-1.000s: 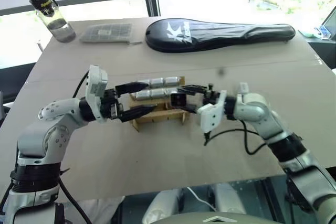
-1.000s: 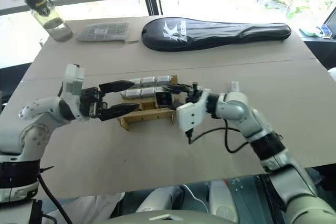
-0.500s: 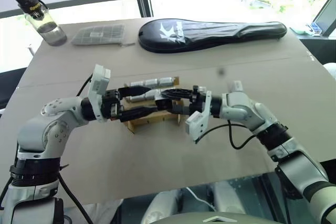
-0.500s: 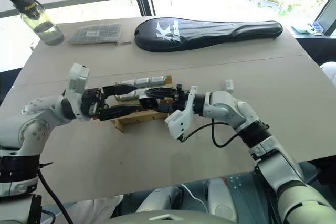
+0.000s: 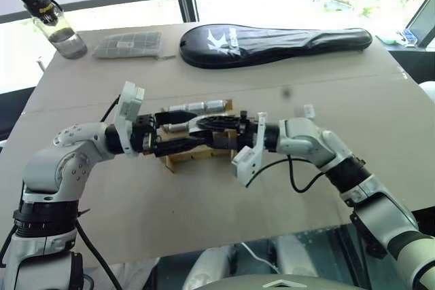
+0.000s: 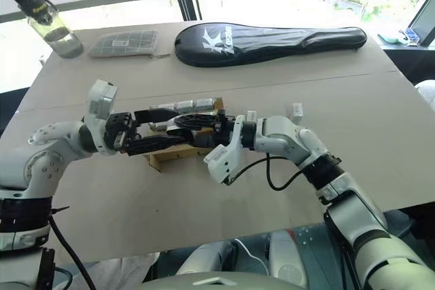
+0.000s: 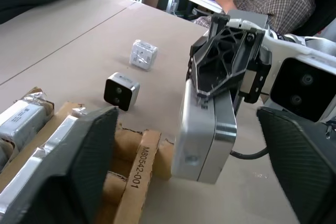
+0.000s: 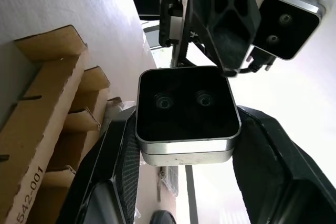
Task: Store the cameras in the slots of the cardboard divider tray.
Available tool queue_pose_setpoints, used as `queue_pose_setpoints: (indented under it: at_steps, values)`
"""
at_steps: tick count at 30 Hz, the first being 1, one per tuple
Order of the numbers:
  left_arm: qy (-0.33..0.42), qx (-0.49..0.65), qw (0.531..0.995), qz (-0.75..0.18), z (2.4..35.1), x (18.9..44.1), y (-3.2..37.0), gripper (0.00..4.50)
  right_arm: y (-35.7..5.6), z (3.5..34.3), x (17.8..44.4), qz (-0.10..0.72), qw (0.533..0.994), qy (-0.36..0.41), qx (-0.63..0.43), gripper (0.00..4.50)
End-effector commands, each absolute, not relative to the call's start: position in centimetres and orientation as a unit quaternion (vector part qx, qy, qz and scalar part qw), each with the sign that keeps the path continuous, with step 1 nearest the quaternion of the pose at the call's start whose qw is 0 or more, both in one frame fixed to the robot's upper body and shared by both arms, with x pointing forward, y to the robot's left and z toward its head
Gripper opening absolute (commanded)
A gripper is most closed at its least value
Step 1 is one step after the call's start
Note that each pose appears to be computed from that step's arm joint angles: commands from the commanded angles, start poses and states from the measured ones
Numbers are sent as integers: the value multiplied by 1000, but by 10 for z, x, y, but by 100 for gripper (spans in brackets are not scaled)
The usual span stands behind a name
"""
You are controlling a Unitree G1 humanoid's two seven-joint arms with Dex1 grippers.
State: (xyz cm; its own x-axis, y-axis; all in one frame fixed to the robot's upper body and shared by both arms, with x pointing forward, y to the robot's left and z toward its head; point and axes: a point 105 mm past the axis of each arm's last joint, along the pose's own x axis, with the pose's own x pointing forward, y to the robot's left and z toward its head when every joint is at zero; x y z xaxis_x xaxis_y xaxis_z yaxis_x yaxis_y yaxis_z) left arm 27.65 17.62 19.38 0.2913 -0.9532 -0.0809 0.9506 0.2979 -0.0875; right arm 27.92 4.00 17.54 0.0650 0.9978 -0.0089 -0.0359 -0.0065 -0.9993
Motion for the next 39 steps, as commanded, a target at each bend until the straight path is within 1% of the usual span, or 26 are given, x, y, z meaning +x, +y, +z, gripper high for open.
queue_pose_setpoints:
  at_steps: [1, 2, 5, 6, 11, 12, 14, 15, 16, 17, 18, 22, 25, 28, 30, 32, 35, 39]
  values:
    - [48, 1, 798, -601, 200, 275, 176, 266, 44, 193, 272, 480, 515, -508, -496, 192]
    - [48, 2, 797, -602, 200, 275, 176, 225, 44, 194, 272, 479, 516, -509, -495, 192]
    - [51, 1, 794, -606, 199, 273, 176, 81, 44, 195, 273, 478, 518, -508, -495, 192]
    - [51, 1, 794, -606, 198, 273, 175, 71, 43, 195, 273, 477, 520, -506, -495, 192]
    - [53, 3, 794, -605, 197, 274, 176, 71, 40, 195, 278, 470, 532, -495, -501, 192]
    - [53, 5, 796, -603, 197, 275, 176, 71, 39, 197, 280, 472, 546, -484, -494, 192]
    - [52, 8, 799, -600, 197, 277, 177, 71, 38, 201, 280, 469, 557, -485, -485, 298]
    - [49, 10, 800, -597, 197, 278, 177, 71, 37, 204, 279, 464, 563, -490, -477, 333]
    - [45, 14, 803, -595, 198, 280, 177, 71, 36, 206, 279, 460, 566, -494, -474, 383]
    - [38, 20, 806, -590, 199, 282, 178, 71, 34, 206, 279, 459, 572, -490, -472, 419]
    - [26, 29, 813, -581, 200, 286, 179, 71, 30, 205, 279, 459, 577, -486, -469, 443]
    - [5, 56, 821, -569, 201, 292, 186, 71, 8, 194, 274, 469, 608, -451, -455, 443]
    - [6, 64, 825, -562, 198, 294, 193, 71, -13, 190, 270, 483, 673, -397, -395, 443]
    - [15, 80, 822, -563, 192, 294, 203, 71, -40, 186, 264, 511, 766, -291, -260, 443]
    - [16, 67, 816, -574, 192, 291, 210, 71, -61, 180, 254, 534, 803, -208, -164, 443]
    - [15, 70, 814, -577, 190, 289, 218, 71, -81, 175, 244, 539, 823, -151, -103, 443]
    - [33, 108, 804, -584, 175, 287, 233, 71, -121, 161, 232, 525, 847, -77, -38, 443]
    - [18, 112, 797, -593, 171, 292, 240, 71, -151, 152, 217, 523, 852, -23, 9, 443]
